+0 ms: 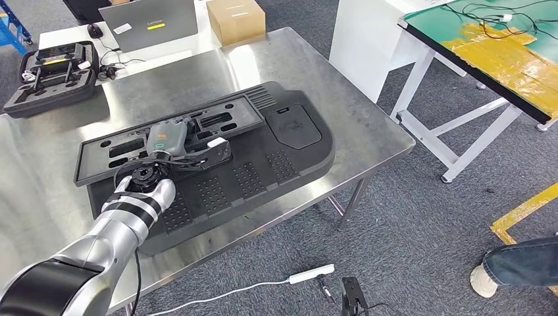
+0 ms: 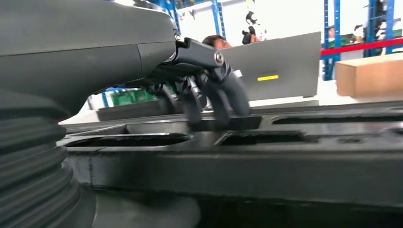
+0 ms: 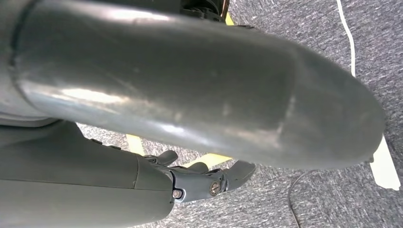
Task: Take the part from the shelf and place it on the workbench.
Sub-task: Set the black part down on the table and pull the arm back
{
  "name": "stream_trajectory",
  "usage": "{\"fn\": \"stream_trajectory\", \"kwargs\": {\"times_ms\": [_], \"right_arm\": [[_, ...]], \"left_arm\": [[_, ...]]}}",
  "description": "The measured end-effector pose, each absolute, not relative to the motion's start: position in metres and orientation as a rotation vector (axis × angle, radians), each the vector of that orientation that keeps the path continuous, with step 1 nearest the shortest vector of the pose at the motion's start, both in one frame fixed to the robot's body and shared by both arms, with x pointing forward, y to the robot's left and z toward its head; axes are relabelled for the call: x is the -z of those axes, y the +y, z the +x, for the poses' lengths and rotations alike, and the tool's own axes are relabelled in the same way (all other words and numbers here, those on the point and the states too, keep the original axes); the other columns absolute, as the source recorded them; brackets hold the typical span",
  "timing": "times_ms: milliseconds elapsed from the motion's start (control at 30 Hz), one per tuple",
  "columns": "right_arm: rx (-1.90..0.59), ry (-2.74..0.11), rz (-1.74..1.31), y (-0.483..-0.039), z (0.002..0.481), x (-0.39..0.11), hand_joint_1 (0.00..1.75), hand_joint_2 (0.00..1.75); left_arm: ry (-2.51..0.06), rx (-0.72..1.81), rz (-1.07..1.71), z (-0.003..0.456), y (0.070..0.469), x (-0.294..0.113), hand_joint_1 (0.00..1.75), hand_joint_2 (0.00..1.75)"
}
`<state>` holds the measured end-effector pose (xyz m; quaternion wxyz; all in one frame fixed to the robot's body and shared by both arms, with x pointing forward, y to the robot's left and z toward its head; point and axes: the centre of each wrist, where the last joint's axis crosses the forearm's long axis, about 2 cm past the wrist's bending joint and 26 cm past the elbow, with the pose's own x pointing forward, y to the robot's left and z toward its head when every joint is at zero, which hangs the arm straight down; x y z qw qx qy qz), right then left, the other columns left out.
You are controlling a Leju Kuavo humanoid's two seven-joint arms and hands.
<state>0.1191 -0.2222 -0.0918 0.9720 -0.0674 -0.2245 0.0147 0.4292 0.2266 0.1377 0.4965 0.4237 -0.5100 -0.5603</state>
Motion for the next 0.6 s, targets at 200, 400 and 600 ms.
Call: {"fn": "stream_trajectory", "kwargs": {"times_ms": [200,400,600], "right_arm": [[-0.013,-0.463,-0.136,-0.223,0.118,0.092,0.0,0.0],[0.001,-0.467,-0.14,-0.226,0.116,0.093,0.0,0.0],[0.02,-0.467,-0.145,-0.229,0.109,0.095,0.0,0.0]], "left_arm": [[-1.301,1.362,0.919,0.435,0.221,-0.147,0.0,1.75],[-1.336,1.357,0.812,0.441,0.215,-0.159,0.0,0.0],[-1.344,1.363,0.638,0.455,0.212,-0.187,0.0,0.0]]}}
